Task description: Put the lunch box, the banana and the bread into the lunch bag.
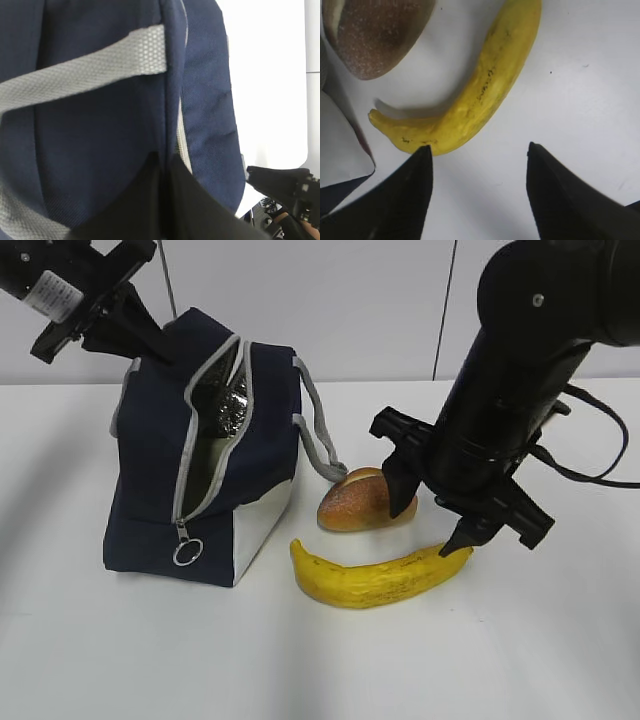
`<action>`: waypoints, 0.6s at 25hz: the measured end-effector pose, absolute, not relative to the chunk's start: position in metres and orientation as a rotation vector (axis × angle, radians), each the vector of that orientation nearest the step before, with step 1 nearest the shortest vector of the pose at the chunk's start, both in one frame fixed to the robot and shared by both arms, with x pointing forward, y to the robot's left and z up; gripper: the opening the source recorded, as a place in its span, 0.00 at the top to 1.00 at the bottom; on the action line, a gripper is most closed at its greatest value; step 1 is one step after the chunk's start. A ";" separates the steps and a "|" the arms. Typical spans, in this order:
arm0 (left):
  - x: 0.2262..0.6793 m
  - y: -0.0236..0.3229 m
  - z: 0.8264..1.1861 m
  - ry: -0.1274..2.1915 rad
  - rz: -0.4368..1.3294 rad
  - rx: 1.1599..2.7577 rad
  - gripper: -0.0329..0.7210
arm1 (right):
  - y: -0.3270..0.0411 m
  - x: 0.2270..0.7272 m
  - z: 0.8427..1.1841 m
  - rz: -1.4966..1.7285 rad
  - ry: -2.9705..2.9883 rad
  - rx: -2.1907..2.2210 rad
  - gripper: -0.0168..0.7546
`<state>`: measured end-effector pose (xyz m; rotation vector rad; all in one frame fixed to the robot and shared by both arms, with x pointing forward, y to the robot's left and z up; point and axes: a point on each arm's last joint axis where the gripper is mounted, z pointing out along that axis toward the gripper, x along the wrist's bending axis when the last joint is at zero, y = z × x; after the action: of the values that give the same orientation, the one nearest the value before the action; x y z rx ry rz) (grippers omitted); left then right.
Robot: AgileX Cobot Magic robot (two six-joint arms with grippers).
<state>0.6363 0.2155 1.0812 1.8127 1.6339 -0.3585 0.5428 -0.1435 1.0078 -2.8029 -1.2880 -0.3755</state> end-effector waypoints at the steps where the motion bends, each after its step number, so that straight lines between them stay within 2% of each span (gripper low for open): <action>1: 0.636 0.216 1.081 1.634 -0.358 1.813 0.96 | -0.143 0.544 1.006 -0.376 -1.265 -2.814 0.41; 15: 0.636 0.216 1.081 1.633 -0.358 1.813 0.96 | -0.136 0.555 0.970 -0.278 -1.182 -2.839 0.41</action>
<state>0.6363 0.2155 1.0812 1.8134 1.6330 -0.3581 0.5552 -0.1358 0.9703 -2.8391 -1.1824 -0.2783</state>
